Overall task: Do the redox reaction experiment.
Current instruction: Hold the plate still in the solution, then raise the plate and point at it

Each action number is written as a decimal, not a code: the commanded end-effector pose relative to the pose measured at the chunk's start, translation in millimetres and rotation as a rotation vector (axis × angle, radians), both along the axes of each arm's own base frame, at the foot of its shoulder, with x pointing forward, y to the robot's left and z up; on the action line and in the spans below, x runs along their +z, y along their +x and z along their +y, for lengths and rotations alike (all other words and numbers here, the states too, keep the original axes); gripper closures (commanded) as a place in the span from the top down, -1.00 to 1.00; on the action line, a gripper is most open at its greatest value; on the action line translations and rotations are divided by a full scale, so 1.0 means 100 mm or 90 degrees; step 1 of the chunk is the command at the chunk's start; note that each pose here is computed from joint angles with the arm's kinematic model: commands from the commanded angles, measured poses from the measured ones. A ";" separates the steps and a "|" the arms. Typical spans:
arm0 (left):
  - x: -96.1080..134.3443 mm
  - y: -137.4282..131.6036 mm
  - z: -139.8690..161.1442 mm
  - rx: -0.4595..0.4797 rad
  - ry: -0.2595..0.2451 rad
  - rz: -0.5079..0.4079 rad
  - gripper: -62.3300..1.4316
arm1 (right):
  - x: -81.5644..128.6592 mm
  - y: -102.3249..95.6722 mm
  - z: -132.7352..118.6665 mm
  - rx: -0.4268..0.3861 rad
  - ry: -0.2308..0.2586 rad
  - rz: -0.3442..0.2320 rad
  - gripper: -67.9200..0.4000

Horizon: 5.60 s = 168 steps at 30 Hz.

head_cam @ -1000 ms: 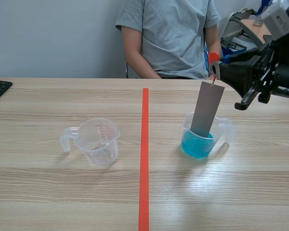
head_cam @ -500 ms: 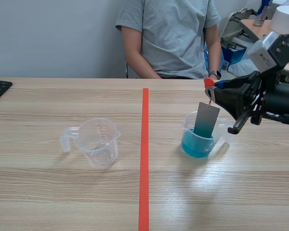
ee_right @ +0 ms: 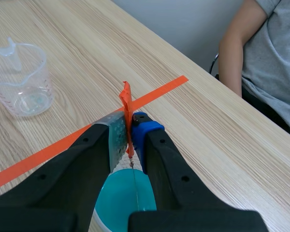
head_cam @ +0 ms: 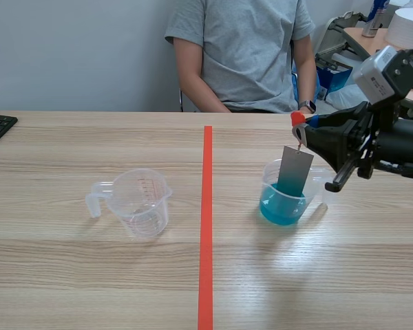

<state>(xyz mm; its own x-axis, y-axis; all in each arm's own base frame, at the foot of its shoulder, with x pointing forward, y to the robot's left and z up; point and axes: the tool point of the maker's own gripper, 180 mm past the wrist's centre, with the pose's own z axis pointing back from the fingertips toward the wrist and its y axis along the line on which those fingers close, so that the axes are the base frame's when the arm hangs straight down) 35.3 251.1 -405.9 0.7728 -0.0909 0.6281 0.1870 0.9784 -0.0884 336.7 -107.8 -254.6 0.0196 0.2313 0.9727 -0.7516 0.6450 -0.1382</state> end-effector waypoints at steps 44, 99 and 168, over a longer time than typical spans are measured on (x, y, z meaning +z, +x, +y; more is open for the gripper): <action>0.01 -0.03 -0.04 0.004 -0.008 -0.001 -0.81 | 0.07 0.03 -0.02 0.005 -0.004 -0.010 -0.95; 0.01 -0.03 -0.04 0.004 -0.008 -0.001 -0.81 | 1.54 -0.06 -0.09 0.021 0.071 -0.114 -0.95; 2.02 2.29 -2.00 -0.522 -0.117 -0.466 -0.81 | 1.65 -0.11 -0.09 0.021 0.057 -0.112 -0.95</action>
